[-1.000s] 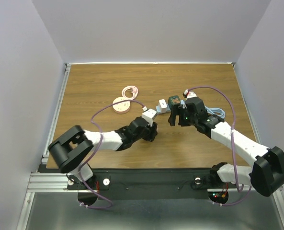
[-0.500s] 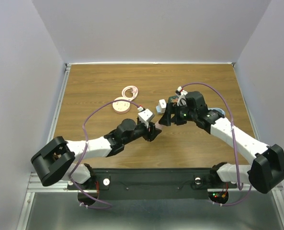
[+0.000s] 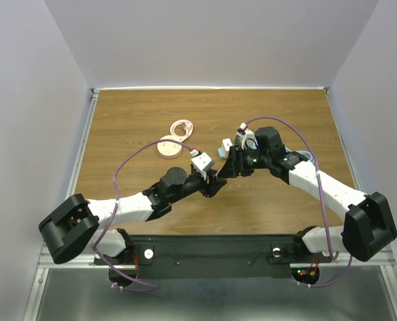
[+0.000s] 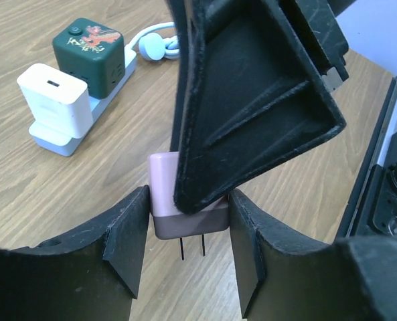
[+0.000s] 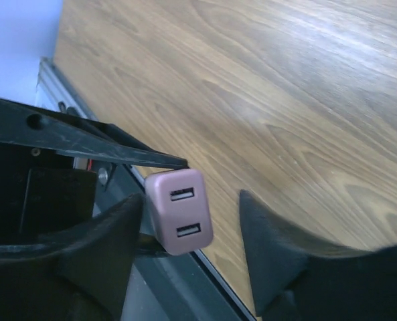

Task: Insert the plug

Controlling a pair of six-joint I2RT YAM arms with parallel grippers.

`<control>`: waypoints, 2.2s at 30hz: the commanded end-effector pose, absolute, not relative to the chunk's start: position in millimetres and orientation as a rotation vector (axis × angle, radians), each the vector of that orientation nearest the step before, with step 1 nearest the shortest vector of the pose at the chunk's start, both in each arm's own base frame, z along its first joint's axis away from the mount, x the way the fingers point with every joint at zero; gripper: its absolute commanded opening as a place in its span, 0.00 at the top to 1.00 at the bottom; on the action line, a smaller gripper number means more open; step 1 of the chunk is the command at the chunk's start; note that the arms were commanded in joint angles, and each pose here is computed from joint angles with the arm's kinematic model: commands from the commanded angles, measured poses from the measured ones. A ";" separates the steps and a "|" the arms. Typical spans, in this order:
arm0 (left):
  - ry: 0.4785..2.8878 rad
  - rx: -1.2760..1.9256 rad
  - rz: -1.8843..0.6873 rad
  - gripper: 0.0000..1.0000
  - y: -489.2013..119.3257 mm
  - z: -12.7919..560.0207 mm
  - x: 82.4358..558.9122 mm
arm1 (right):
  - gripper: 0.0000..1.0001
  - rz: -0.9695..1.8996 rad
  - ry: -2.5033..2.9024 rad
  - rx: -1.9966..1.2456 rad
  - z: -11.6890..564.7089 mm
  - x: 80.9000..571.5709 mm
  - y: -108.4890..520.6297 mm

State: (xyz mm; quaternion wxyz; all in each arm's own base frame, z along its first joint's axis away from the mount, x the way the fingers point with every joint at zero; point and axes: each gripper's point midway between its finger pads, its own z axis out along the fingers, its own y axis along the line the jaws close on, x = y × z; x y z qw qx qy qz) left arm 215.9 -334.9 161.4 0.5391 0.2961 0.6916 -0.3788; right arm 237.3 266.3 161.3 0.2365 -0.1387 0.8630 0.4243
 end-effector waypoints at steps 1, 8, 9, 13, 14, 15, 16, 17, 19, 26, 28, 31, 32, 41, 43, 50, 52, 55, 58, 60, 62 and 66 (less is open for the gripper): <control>1.539 0.699 -0.925 1.00 -340.1 188.2 214.9 | 0.45 1.275 2.300 -0.441 170.0 232.6 276.0; 1.554 0.666 -0.916 0.87 -337.6 187.1 217.8 | 0.96 1.327 2.307 -0.475 165.8 226.9 279.7; 1.563 0.655 -0.912 0.77 -336.4 185.4 218.6 | 1.00 1.321 2.305 -0.472 166.0 227.9 279.5; 1.576 0.592 -0.878 0.43 -326.0 185.4 223.6 | 1.00 1.269 2.284 -0.449 170.6 236.4 277.3; 1.583 0.581 -0.874 0.37 -324.2 184.8 224.0 | 0.99 1.226 2.280 -0.430 169.5 242.6 275.1; 1.581 0.583 -0.875 0.03 -322.2 185.2 222.4 | 1.00 1.198 2.268 -0.423 171.3 247.5 273.6; 1.589 0.556 -0.847 0.01 -317.6 184.5 226.6 | 1.00 1.174 2.251 -0.418 175.9 253.6 273.9; 1.593 0.548 -0.837 0.01 -315.0 183.7 227.5 | 1.00 1.128 2.235 -0.409 177.5 262.6 271.4; 1.605 0.535 -0.811 0.01 -307.8 180.7 228.6 | 1.00 1.089 2.212 -0.400 184.6 277.9 272.5; 1.650 0.384 -0.695 0.01 -266.8 178.3 248.0 | 1.00 0.906 2.169 -0.357 191.4 339.0 263.5; 1.690 0.279 -0.642 0.01 -246.7 176.1 264.0 | 1.00 0.880 2.146 -0.355 200.3 350.7 264.4; 1.743 0.066 -0.541 0.01 -204.3 171.4 300.2 | 1.00 0.847 2.138 -0.344 203.7 361.4 263.8; 1.753 0.014 -0.516 0.01 -192.3 170.2 310.4 | 1.00 0.843 2.135 -0.338 204.2 364.2 263.7; 1.800 -0.261 -0.276 0.01 -113.0 160.4 395.2 | 1.00 0.864 2.148 -0.374 197.4 370.7 272.5; 1.827 -0.266 -0.264 0.01 -109.4 149.8 405.2 | 1.00 0.864 2.157 -0.373 194.1 367.9 272.0; 1.867 -0.215 -0.405 0.01 -116.1 135.8 439.3 | 0.99 0.853 2.178 -0.359 185.7 355.1 263.3; 1.901 -0.179 -0.456 0.01 -127.2 127.0 444.0 | 0.99 0.849 2.177 -0.356 185.9 352.0 260.9; 1.949 -0.212 -0.466 0.01 -127.4 108.4 446.1 | 0.99 0.853 2.174 -0.357 187.1 348.5 259.8; 1.975 -0.212 -0.499 0.01 -133.0 97.1 447.1 | 1.00 0.853 2.169 -0.356 188.8 346.9 258.7; 1.996 -0.206 -0.524 0.01 -137.7 89.4 447.3 | 1.00 0.855 2.169 -0.359 188.8 345.6 259.0; 2.004 -0.212 -0.521 0.01 -137.2 85.3 446.9 | 1.00 0.856 2.169 -0.358 188.8 345.1 258.3; 2.025 -0.224 -0.495 0.01 -132.5 73.0 441.5 | 0.99 0.862 2.168 -0.360 189.4 342.5 257.9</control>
